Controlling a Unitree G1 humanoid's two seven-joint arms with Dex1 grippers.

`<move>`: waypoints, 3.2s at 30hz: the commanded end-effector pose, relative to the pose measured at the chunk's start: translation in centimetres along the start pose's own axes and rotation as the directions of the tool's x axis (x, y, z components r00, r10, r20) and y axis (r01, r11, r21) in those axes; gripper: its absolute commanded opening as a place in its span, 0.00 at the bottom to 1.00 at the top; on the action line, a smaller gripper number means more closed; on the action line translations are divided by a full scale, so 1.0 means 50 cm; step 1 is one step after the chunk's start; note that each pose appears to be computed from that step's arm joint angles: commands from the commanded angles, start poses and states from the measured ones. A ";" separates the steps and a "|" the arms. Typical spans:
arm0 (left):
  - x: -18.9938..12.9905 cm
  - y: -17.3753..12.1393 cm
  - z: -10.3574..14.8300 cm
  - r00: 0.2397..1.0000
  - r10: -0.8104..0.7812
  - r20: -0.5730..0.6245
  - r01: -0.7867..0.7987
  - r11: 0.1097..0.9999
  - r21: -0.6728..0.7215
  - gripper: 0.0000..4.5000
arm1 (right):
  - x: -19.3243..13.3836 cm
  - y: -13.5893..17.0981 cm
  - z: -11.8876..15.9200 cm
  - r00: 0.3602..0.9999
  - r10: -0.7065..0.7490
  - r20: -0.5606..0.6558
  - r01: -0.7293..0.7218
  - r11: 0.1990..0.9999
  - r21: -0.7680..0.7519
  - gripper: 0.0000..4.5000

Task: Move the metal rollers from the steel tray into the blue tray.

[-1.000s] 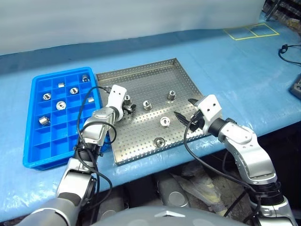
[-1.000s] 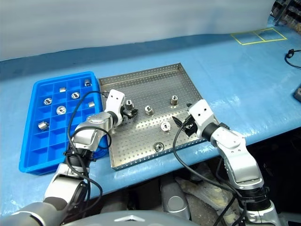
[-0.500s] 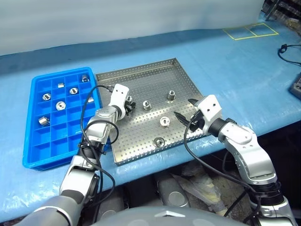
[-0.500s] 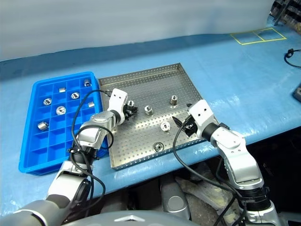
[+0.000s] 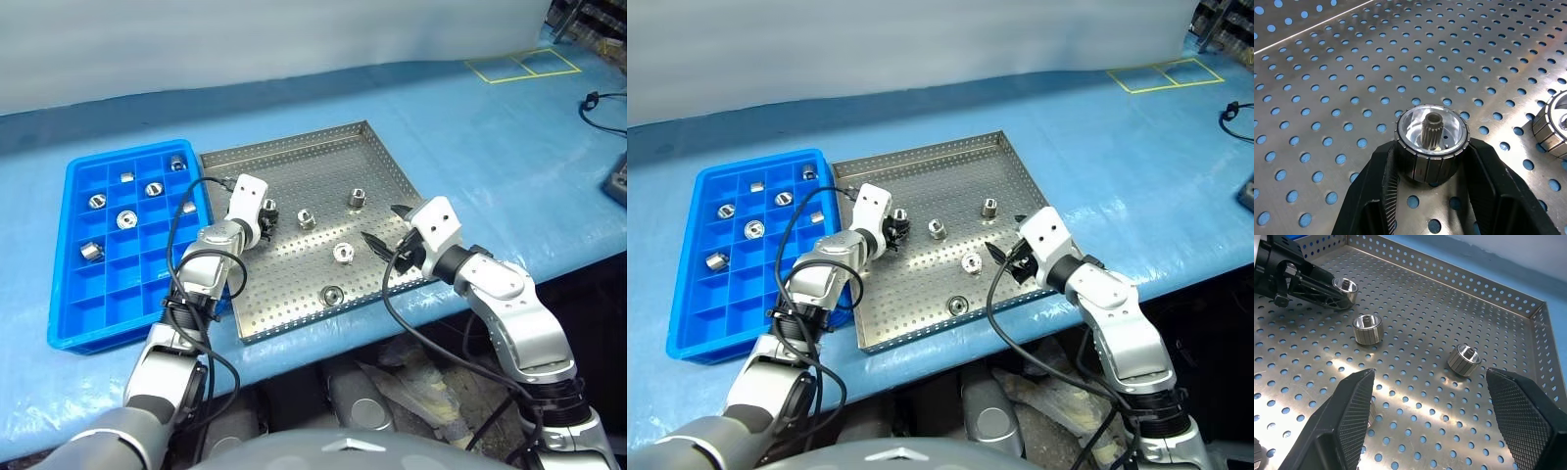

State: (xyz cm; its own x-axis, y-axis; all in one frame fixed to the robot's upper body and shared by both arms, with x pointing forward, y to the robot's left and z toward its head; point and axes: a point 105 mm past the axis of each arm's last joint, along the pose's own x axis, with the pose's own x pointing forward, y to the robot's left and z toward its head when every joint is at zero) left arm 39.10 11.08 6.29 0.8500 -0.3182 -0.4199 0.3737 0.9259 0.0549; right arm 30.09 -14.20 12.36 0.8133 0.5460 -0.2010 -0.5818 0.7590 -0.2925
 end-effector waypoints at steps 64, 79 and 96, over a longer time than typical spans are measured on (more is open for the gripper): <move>-0.463 0.224 -0.091 0.881 0.473 0.006 -0.472 0.881 -0.025 0.79 | 0.054 0.024 0.030 0.990 0.129 0.057 -0.127 0.991 -0.038 0.85; -0.213 -0.004 0.063 0.942 -0.184 0.281 0.189 0.982 0.011 0.79 | 0.022 -0.002 0.030 0.998 0.023 0.055 -0.021 0.999 -0.051 0.85; -0.077 -0.097 0.044 0.912 -0.381 0.149 0.370 0.924 0.097 0.79 | -0.003 0.029 0.002 0.999 0.043 -0.005 -0.043 0.999 -0.022 0.85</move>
State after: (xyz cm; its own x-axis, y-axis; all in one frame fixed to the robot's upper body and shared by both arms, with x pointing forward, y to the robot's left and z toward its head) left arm 34.71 8.06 9.09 0.7001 -0.6537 -0.2873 0.6719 0.7393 -0.0448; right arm 29.38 -13.45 11.03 0.7907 0.5596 -0.2482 -0.6117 0.7378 -0.2854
